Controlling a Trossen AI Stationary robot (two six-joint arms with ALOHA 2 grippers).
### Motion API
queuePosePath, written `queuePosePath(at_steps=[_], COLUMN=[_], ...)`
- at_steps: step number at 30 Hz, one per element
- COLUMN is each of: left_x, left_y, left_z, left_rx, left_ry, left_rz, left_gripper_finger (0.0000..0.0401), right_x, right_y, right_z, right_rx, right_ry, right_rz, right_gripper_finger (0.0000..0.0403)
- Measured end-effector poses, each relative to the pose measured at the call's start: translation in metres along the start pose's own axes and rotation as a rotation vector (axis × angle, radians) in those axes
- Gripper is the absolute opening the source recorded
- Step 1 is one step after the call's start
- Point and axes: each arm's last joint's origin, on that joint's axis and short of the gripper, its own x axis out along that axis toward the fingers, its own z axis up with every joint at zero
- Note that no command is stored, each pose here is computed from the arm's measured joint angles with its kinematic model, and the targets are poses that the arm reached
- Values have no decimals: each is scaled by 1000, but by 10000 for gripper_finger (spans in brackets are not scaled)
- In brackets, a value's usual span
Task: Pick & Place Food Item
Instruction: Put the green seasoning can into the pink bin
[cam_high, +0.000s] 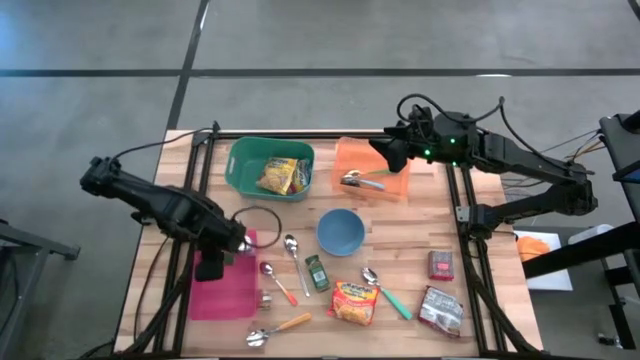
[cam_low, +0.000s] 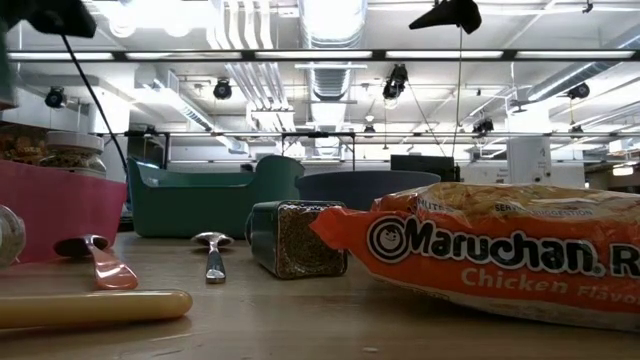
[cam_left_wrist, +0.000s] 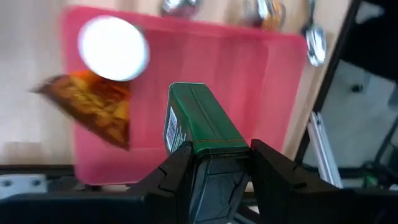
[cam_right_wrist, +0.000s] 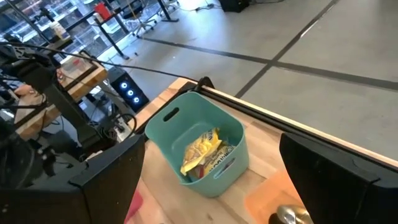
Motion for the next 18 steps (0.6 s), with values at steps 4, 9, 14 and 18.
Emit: queuePosePath(at_steps=[4,9,14,18], left_x=[19,40,59,72], left_y=[3,8,13,18], left_z=[0,1,3,1], left_rx=[8,10,28,43], left_ry=[29,40,36,55], left_rz=[8,17,15,27], left_gripper_finger=[120,120,119,119], right_x=[0,0,0,0], right_y=[1,1,1,1], right_z=[-1,-1,-1,-2], right_rx=[11,13,13,11], right_ry=[10,11,14,21], right_rz=[10,12,16,11], right_gripper_finger=[368,368,368,368])
